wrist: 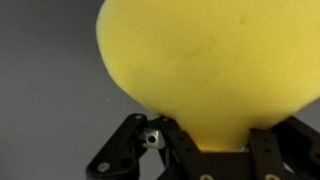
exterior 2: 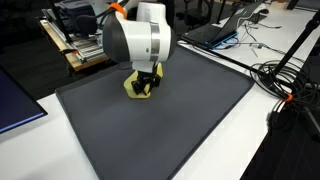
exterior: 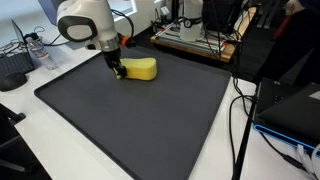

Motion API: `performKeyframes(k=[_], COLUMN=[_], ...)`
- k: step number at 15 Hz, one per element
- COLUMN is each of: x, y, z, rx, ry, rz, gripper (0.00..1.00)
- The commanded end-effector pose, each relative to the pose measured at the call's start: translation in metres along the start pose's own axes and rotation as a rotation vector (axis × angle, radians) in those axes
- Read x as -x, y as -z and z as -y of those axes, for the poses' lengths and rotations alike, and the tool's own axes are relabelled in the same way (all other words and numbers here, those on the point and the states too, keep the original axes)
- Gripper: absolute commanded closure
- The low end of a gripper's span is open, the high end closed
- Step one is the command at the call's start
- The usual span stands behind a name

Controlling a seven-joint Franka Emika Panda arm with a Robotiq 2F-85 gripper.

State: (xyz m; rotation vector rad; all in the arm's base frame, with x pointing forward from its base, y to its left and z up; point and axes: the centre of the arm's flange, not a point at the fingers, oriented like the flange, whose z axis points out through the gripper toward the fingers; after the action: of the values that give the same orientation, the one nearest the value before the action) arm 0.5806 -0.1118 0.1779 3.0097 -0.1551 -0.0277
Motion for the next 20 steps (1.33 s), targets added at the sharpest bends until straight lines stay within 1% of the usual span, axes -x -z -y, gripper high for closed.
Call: performKeyframes(k=[1,6,7,8,12,17,18,20], x=[-0.015,-0.014,-0.014,-0.013,-0.011,-0.011,-0.011,-0.010], y=[0.019,0.020,0.020,0.022,0.036,0.061,0.065,0.075], z=[0.007,0.008,0.008,0.009,0.007,0.007,0.007,0.006], rx=[0.009,0.011,0.014,0.011,0.023,0.021,0.019,0.010], ry=[-0.032,-0.031,-0.031,-0.019,-0.026,-0.021,-0.026,-0.050], rz=[0.037,0.034,0.030,0.033,0.009,-0.015,-0.022,-0.039], gripper=[0.92,0.93,0.67,0.66,0.38,0.04,0.01,0.00])
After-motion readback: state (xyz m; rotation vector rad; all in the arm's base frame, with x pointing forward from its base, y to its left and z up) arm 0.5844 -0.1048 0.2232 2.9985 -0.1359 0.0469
